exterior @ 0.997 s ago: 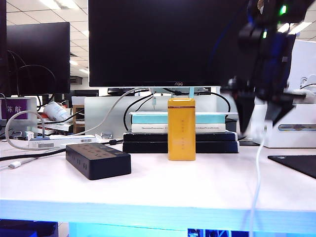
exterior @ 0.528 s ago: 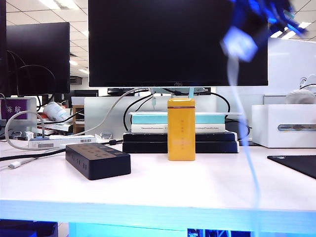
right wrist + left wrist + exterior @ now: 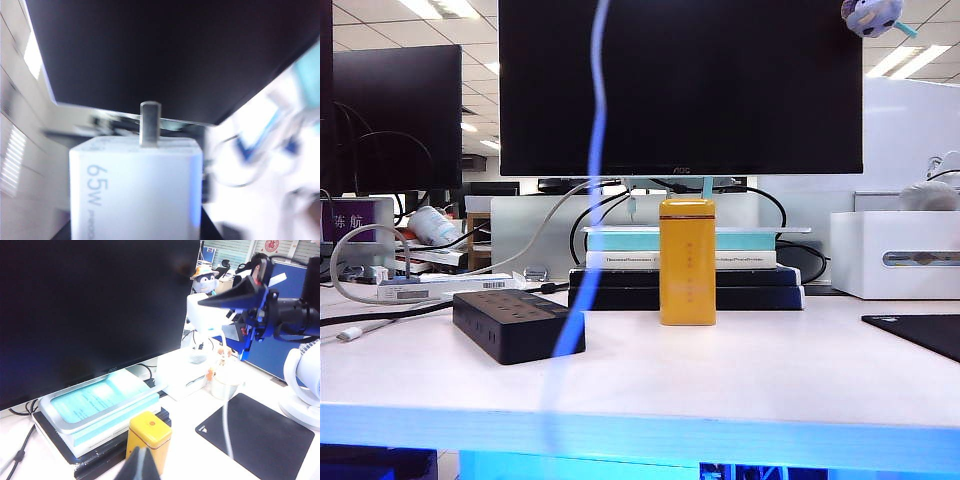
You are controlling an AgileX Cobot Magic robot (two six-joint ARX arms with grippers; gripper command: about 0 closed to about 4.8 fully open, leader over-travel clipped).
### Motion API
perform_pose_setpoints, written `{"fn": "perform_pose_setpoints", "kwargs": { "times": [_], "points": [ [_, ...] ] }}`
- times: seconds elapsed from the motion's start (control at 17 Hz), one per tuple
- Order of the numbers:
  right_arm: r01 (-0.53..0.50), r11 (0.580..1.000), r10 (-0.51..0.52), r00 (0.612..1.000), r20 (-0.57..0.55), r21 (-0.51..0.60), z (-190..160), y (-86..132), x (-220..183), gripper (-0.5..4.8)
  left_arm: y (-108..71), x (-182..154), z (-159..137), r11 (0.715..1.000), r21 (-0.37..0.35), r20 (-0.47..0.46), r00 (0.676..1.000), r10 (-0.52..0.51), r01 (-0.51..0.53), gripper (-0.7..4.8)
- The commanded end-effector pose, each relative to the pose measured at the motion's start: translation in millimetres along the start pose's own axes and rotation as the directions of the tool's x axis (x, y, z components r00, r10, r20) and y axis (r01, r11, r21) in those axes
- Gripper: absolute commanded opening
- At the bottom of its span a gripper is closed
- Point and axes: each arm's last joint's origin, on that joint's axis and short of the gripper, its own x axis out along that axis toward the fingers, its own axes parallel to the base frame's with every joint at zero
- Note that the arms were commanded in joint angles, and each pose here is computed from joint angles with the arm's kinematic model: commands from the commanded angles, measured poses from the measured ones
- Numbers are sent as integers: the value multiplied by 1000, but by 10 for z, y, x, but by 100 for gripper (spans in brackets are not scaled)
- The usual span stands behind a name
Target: Plug the white charger into the left socket.
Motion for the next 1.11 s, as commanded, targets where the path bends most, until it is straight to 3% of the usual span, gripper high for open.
{"fn": "perform_pose_setpoints", "kwargs": {
  "times": [0.06, 0.18, 0.29, 0.82, 0.94, 1.0, 1.11],
  "points": [
    [-48, 942, 49, 999, 6, 333, -58, 77, 20, 178, -10, -9, 22, 1000, 7, 7, 1000, -4, 4, -5],
    [-13, 819, 39, 999, -33, 574, -74, 31, 78, 178, -10, -9, 22, 1000, 6, 7, 1000, -5, 5, -5],
    [0, 745, 37, 998, -41, 667, -73, 14, 101, 178, -10, -9, 19, 1000, 4, 5, 1000, -5, 5, -5],
    [0, 754, 35, 999, -41, 657, -74, 11, 102, 178, -10, -9, 25, 1000, 26, 9, 1000, -4, 4, -5],
    [1, 754, 34, 999, -41, 657, -74, 10, 102, 178, -12, -9, 42, 989, 145, 22, 1000, -5, 2, -5],
    [-9, 722, 33, 999, -21, 692, -68, 12, 102, 178, 22, 12, 53, 962, 273, 36, 999, 22, -31, -5],
    [-6, 710, 33, 999, -25, 704, -69, 12, 102, 178, 161, 121, 53, 952, 301, 60, 998, 34, -50, -5]
  ]
}}
